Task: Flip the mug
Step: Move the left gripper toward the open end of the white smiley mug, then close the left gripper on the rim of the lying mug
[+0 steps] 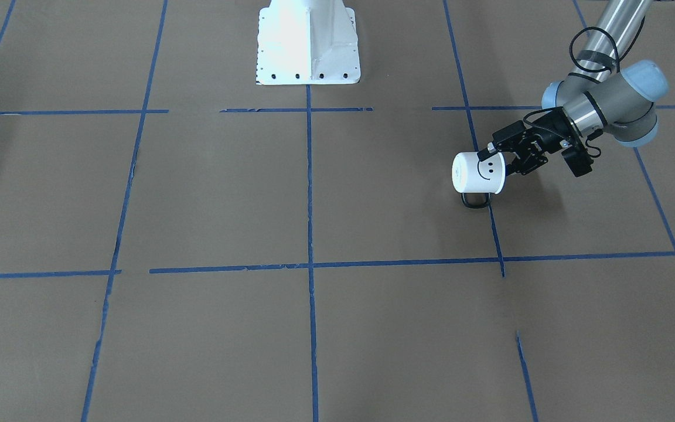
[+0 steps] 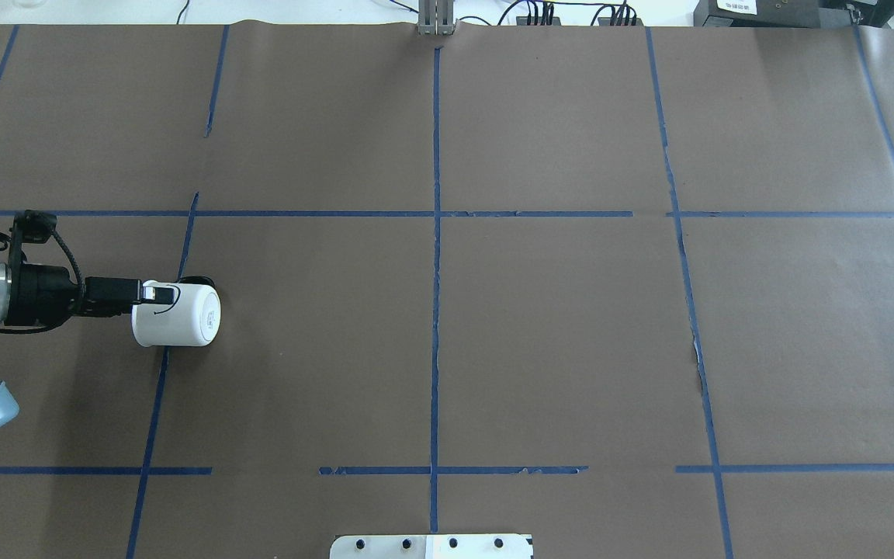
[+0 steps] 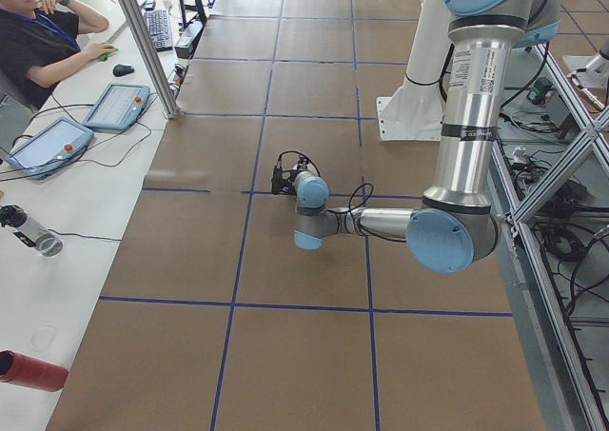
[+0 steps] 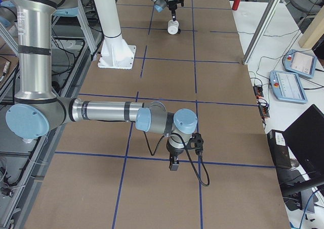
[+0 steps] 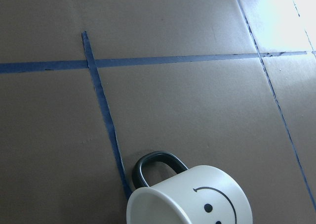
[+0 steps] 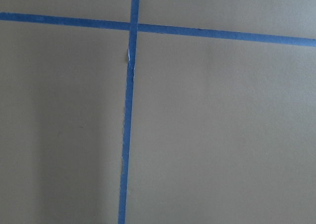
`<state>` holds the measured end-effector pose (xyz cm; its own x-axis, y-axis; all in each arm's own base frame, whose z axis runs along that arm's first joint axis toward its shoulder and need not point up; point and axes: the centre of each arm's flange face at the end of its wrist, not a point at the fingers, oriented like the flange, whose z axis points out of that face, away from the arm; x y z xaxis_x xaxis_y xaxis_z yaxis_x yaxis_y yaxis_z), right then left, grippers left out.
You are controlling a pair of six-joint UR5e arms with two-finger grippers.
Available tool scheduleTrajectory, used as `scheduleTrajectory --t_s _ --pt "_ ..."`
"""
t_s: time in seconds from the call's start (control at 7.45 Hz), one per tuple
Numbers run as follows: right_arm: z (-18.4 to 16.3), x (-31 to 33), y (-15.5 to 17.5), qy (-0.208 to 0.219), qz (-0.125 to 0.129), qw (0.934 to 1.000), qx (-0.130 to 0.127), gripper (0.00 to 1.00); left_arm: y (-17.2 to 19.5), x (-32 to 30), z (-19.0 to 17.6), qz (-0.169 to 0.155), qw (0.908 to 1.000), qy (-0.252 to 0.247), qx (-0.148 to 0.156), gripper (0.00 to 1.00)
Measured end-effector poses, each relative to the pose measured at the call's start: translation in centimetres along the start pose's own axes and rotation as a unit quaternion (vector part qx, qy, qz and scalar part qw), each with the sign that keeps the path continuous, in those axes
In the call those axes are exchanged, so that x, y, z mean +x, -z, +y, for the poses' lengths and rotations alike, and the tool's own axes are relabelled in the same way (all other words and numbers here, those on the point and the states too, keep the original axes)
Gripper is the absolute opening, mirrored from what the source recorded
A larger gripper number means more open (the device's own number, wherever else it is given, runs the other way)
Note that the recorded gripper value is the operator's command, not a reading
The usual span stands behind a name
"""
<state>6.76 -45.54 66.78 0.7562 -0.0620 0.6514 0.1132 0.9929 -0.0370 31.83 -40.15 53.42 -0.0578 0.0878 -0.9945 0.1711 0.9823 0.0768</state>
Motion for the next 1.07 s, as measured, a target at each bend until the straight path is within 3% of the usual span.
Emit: scheduleTrajectory --t_s 0.13,0.27,0.67,1.07 --pt "0.0 0.0 0.0 0.000 0.000 1.0000 0.000 1.00 -0.8 0.4 0.6 0.011 0.9999 0.006 -0.009 0.67" --pt "0.0 0.0 0.0 0.000 0.000 1.0000 0.000 1.00 -1.4 1.0 0.9 0.022 0.9996 0.008 -0.016 0.46" --pt "0.0 0.0 0.0 0.000 0.000 1.0000 0.000 1.00 -2.0 3.1 1.0 0.048 0.9980 0.016 -0.038 0.39" --pt "0.0 0.0 0.0 0.000 0.000 1.0000 0.000 1.00 -2.0 5.2 -0.6 0.064 0.9972 0.021 -0.033 0.00"
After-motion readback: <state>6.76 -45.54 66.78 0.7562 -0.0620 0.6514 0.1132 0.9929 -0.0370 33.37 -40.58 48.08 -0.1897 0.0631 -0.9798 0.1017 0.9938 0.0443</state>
